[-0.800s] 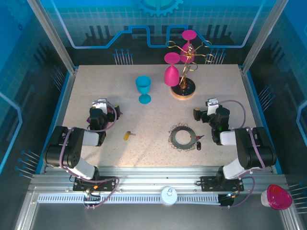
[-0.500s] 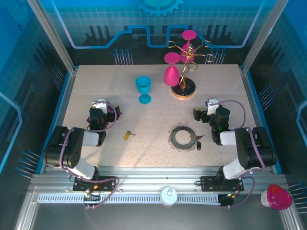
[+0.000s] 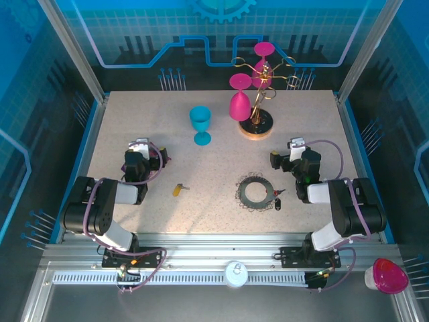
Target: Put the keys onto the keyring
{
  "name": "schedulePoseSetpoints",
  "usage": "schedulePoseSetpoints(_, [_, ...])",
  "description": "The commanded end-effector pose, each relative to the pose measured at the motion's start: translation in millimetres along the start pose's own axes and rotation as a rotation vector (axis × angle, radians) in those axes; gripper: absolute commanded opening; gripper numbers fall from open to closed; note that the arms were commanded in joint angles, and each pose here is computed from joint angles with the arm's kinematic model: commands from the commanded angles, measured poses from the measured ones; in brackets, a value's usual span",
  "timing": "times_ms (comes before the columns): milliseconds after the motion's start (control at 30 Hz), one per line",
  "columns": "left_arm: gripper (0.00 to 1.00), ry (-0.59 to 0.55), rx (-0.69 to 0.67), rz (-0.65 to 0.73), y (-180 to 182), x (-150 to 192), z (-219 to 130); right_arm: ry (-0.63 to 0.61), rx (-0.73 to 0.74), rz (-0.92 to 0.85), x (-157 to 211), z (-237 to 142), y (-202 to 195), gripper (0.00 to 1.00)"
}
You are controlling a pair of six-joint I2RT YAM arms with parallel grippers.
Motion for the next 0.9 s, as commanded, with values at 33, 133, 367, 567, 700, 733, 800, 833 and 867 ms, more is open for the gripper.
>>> schedulePoseSetpoints(33, [0.99,-0.014,0.017,-0.022,1.7,-5.8,2.0,-0.028,-0.004,-0.009,-9.0,3.5,0.2,1.00])
schedulePoseSetpoints(133, [0.99,-0.015,0.017,-0.022,2.1,-6.0,1.7,-0.031,-0.005,-0.007,-9.2,3.2,-0.2,1.00])
schedulePoseSetpoints(367, [0.99,-0.046,-0.005,-0.027,7.5,-34.2,-20.6,-0.076,0.032,-0.044,-36.2,-26.0,11.6,0.98])
schedulePoseSetpoints(567, [0.99,-0.074,0.020,-0.149,9.1,-60.6,-47.5,-0.010,0.108,0.114,-54.5,-55.1,25.1,0.95])
schedulePoseSetpoints(700, [0.99,-0.001,0.108,-0.280,1.9,-64.3,-58.2,0.111,0.163,0.328,-52.4,-74.3,26.7,0.88])
schedulePoseSetpoints(733, [0.99,0.017,0.144,-0.295,-1.4,-64.9,-60.8,0.151,0.173,0.373,-51.0,-78.1,27.0,0.87])
schedulePoseSetpoints(800, [0.99,0.067,0.185,-0.343,-8.2,-64.7,-66.4,0.256,0.180,0.430,-47.2,-87.0,30.0,0.86])
schedulePoseSetpoints(833, [0.99,0.082,0.215,-0.358,-12.9,-65.2,-69.1,0.297,0.184,0.450,-45.1,-90.5,31.1,0.85])
schedulePoseSetpoints(867, [0.99,0.098,0.242,-0.375,-19.3,-65.2,-71.6,0.341,0.182,0.469,-41.2,-93.7,33.1,0.84])
Point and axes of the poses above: each hand's point on the last joint's axis, 136 mm out from that joint toward the fingers, its own z axis out along the fingers, its own y axis along the line the jaws close on, x = y × z, the point moved 8 cm from there along -z, back along the fingers, and after that the axes turned 9 degrees about z, right-handed, at the moved point
